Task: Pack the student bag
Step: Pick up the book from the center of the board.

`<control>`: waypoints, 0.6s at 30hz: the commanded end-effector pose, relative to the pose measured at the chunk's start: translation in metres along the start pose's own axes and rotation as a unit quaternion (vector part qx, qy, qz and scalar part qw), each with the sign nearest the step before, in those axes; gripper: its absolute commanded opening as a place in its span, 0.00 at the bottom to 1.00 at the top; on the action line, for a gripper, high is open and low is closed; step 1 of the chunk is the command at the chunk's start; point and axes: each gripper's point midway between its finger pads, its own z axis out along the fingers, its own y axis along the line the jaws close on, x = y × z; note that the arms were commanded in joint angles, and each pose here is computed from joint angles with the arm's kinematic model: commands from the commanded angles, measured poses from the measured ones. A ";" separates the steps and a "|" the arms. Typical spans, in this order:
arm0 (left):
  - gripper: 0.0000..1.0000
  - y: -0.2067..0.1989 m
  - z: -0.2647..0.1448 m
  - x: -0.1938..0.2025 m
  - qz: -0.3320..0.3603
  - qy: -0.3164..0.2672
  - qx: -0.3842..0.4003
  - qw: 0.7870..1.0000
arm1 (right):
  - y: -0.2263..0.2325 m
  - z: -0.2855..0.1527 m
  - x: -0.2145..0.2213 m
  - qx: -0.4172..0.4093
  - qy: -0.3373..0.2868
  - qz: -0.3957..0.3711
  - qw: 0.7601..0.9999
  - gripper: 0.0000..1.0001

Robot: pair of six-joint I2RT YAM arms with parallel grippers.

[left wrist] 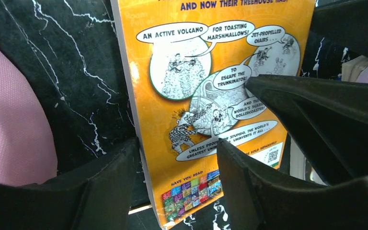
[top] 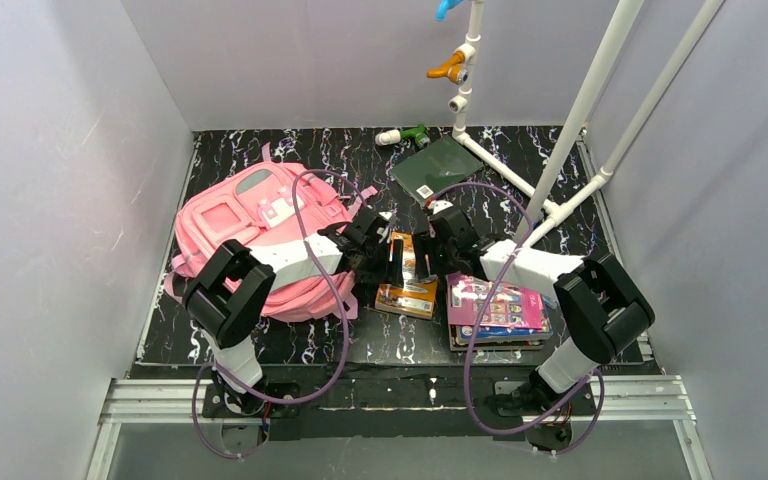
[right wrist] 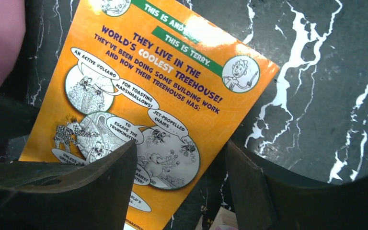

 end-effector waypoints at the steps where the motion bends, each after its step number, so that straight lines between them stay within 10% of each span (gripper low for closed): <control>1: 0.53 -0.017 -0.003 -0.002 -0.019 0.014 0.037 0.999 | 0.019 0.010 0.005 -0.056 -0.001 0.026 0.998 0.72; 11: 0.24 -0.061 -0.038 -0.048 -0.072 -0.067 0.153 0.983 | 0.034 0.020 0.021 -0.100 0.023 0.045 0.994 0.61; 18: 0.25 -0.065 -0.049 -0.068 -0.130 -0.067 0.182 0.972 | 0.037 0.018 0.021 -0.109 0.025 0.047 0.993 0.59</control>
